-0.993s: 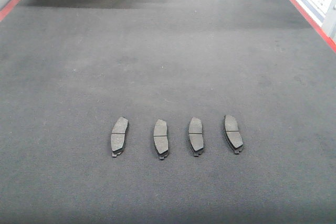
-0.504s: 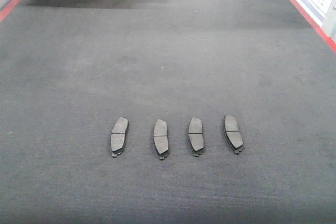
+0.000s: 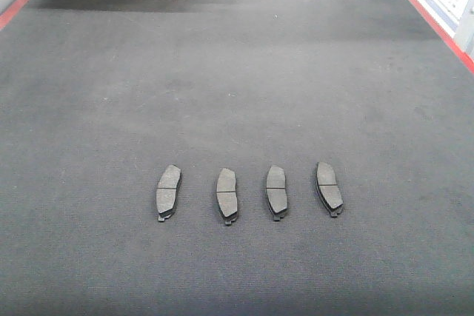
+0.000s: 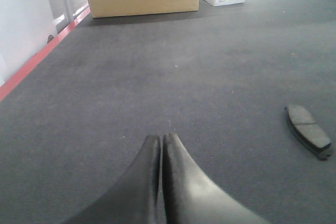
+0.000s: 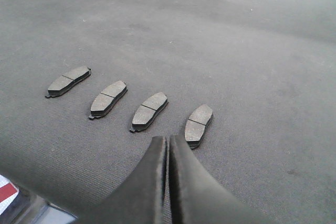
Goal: Move and align brake pads A on conveyor
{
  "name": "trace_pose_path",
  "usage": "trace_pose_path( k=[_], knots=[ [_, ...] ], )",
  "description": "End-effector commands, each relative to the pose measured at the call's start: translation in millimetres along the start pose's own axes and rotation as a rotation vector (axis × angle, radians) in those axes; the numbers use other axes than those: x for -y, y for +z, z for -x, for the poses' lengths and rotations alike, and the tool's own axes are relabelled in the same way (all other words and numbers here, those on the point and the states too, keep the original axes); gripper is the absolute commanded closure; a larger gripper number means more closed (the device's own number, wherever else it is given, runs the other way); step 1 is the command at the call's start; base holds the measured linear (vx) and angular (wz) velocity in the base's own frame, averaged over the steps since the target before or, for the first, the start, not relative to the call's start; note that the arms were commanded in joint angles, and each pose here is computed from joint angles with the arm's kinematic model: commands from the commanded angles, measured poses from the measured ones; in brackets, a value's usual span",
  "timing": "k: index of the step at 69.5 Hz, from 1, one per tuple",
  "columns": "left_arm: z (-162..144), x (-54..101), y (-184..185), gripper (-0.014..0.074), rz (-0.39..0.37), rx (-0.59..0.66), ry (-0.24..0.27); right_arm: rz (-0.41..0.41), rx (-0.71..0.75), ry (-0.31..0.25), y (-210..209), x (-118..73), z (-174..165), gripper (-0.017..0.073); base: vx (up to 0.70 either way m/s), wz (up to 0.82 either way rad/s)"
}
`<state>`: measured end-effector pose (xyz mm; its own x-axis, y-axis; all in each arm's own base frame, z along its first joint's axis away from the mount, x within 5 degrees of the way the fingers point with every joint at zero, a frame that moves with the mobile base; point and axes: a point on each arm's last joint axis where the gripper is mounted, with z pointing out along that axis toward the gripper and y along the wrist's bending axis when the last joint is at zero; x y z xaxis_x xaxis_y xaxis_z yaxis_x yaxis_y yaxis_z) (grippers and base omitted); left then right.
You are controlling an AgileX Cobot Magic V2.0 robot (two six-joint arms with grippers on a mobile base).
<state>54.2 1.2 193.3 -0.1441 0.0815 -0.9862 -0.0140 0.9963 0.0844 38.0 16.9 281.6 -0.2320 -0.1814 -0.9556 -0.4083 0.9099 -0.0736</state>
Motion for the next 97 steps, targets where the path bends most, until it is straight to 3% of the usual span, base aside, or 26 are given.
trace_pose_path(
  k=[1,65,72,86,97],
  knots=[
    [8,-1.1,-1,0.0600,0.016,0.132,-0.020,-0.013,0.080,-0.002,-2,1.4,13,0.0566,0.00,0.00],
    [8,-1.1,-1,0.0600,0.016,0.131,-0.021,-0.014,0.080,-0.004,-2,1.5,13,0.0566,0.00,0.00],
    [8,-1.1,-1,0.0600,0.016,0.131,-0.021,-0.010,0.107,0.029,1,1.1,12,0.0566,0.00,0.00],
    [8,-1.1,-1,0.0600,0.016,0.131,-0.021,-0.059,0.265,0.049,21,2.8,-6,0.0566,0.00,0.00],
    [8,-1.1,-1,0.0600,0.016,0.131,-0.021,-0.200,0.303,0.098,28,11.4,-19,0.0566,0.00,0.00]
  ],
)
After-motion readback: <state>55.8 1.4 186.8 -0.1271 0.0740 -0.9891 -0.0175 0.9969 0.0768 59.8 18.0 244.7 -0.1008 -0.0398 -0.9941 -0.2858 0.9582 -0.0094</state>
